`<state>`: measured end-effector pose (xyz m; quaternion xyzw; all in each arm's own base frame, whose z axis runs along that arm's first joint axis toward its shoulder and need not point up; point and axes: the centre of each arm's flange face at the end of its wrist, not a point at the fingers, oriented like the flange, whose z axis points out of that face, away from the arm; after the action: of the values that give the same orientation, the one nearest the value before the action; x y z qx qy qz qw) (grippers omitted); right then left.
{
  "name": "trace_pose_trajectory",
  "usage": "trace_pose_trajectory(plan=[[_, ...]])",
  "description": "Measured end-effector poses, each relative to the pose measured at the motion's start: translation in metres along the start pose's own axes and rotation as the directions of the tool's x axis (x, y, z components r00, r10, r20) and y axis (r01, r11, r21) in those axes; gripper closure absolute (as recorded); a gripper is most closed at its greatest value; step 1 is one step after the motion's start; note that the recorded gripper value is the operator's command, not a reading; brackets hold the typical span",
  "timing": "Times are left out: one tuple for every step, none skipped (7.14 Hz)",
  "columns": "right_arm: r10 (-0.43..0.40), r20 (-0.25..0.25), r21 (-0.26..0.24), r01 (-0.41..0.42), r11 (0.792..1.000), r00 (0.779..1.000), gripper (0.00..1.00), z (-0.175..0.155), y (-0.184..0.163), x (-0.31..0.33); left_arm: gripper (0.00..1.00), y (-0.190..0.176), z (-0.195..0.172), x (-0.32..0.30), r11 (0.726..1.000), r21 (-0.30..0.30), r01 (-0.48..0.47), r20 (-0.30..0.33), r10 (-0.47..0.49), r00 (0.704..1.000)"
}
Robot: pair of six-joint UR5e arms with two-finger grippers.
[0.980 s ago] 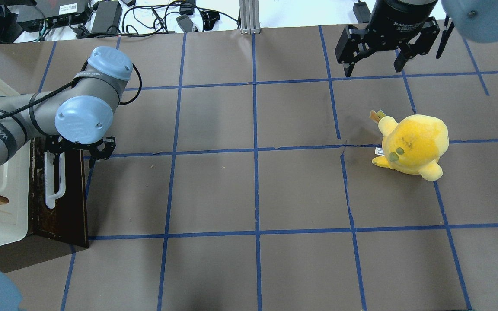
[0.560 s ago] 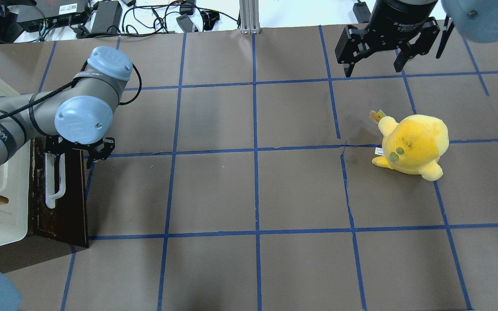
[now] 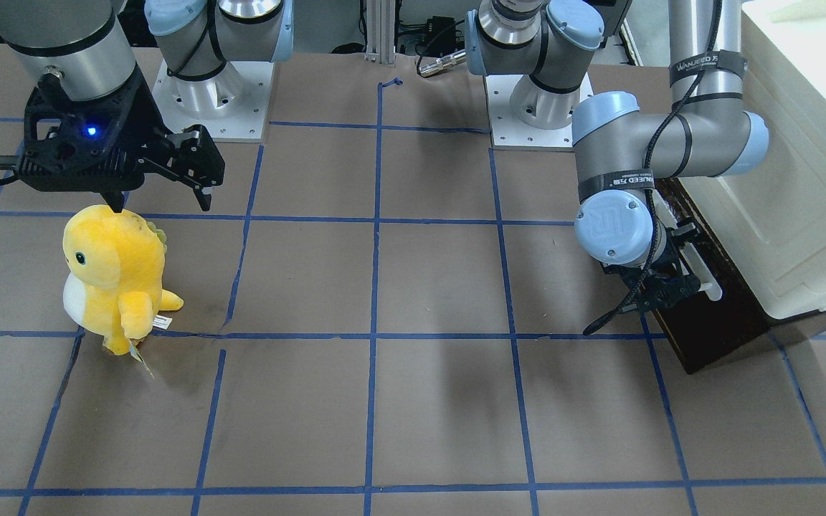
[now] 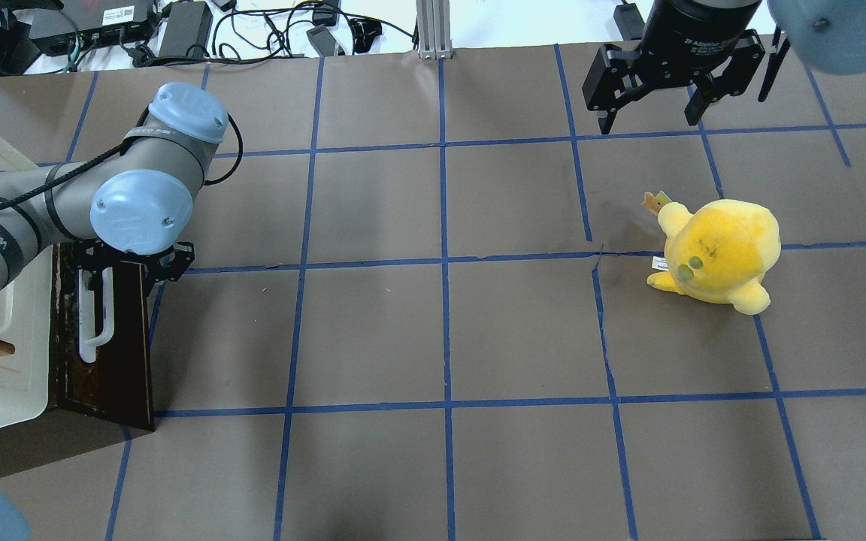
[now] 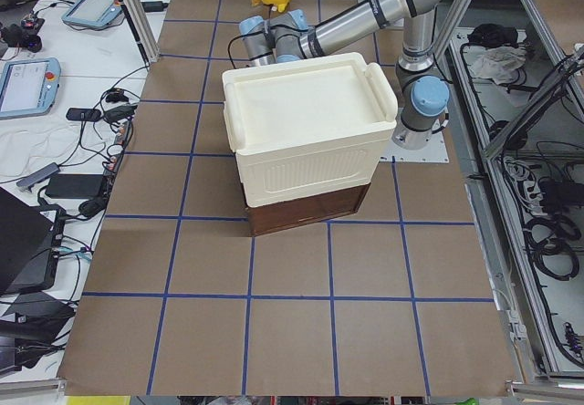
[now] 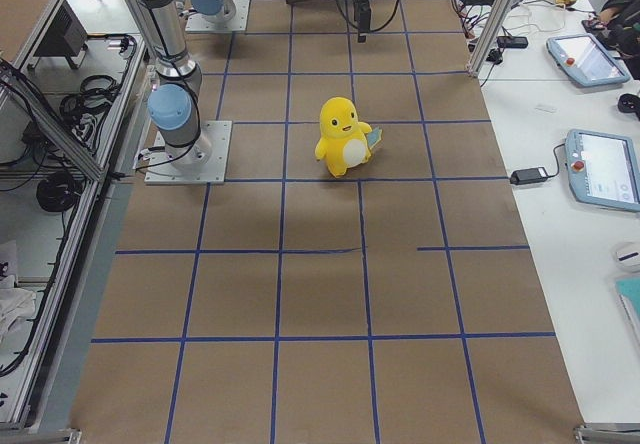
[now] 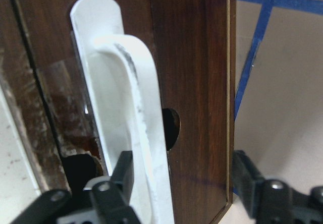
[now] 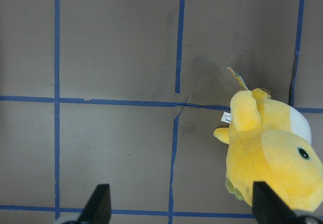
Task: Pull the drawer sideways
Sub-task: 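Lower the left gripper around the white handle and close on it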
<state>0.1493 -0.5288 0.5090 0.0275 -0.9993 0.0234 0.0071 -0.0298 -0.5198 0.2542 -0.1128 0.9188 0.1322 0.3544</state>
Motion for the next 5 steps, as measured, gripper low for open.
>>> trace_pose_trajectory(plan=[[0.0,0.0,0.0,0.0,1.0,1.0,0.0,0.0,0.0,0.0,0.51,0.0,0.0,0.0,1.0,0.0,0.003,0.0,-0.003,1.0],[0.0,0.001,0.0,0.0,1.0,1.0,0.0,0.0,0.0,0.0,0.5,0.0,0.0,-0.001,1.0,0.002,0.004,0.005,-0.004,1.0],[0.0,0.001,0.0,0.0,1.0,1.0,0.0,0.0,0.0,0.0,0.5,-0.001,0.0,-0.003,1.0,0.006,0.006,0.019,-0.006,1.0],[0.0,0.0,0.0,0.0,1.0,1.0,0.0,0.0,0.0,0.0,0.5,-0.002,0.002,-0.007,1.0,0.006,0.01,0.034,-0.01,0.999],[0.0,0.0,0.0,0.0,1.0,1.0,0.0,0.0,0.0,0.0,0.51,-0.003,0.005,-0.01,1.0,0.003,0.015,0.04,-0.015,0.999]])
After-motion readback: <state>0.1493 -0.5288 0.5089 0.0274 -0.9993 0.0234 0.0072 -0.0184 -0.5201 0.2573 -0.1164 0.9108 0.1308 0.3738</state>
